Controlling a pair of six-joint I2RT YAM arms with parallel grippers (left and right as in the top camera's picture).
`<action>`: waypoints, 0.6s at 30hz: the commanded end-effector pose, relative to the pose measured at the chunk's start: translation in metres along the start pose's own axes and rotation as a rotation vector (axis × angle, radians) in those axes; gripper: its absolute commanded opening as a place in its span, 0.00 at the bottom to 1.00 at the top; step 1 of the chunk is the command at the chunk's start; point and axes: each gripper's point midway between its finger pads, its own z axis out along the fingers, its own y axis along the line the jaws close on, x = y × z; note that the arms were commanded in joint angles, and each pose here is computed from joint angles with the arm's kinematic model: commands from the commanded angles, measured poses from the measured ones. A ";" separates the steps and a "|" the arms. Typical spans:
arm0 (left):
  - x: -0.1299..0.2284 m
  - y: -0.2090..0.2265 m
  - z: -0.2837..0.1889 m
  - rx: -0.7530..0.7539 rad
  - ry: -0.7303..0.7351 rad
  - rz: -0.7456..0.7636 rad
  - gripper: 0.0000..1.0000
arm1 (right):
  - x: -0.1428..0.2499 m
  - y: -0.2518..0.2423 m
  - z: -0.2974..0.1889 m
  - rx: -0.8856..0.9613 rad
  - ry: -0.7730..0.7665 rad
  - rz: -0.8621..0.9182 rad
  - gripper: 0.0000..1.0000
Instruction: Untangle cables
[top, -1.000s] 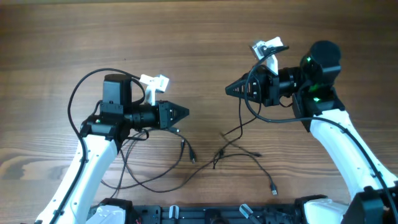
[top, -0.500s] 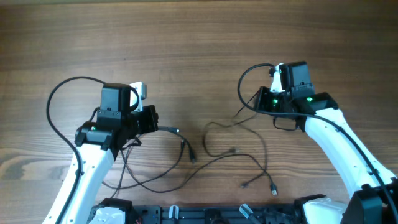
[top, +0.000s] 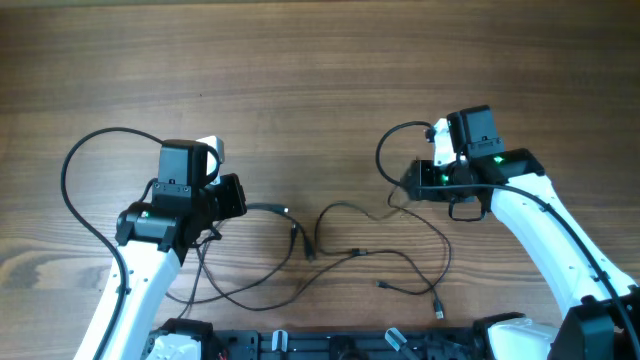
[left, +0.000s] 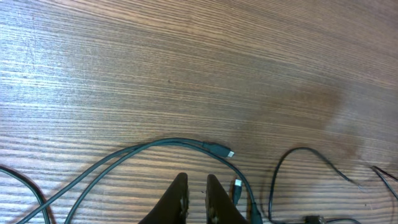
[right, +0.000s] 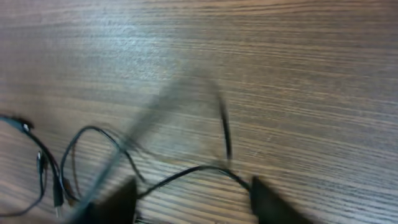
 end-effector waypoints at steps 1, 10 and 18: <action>0.000 0.001 -0.002 -0.010 -0.006 0.000 0.12 | 0.002 -0.003 -0.001 0.025 0.006 -0.016 0.77; 0.004 0.002 -0.002 -0.015 0.010 -0.003 0.12 | 0.020 -0.007 0.017 0.015 0.062 0.009 0.98; 0.006 0.003 -0.002 -0.018 0.018 -0.004 0.11 | 0.003 -0.020 0.064 0.069 0.032 0.654 1.00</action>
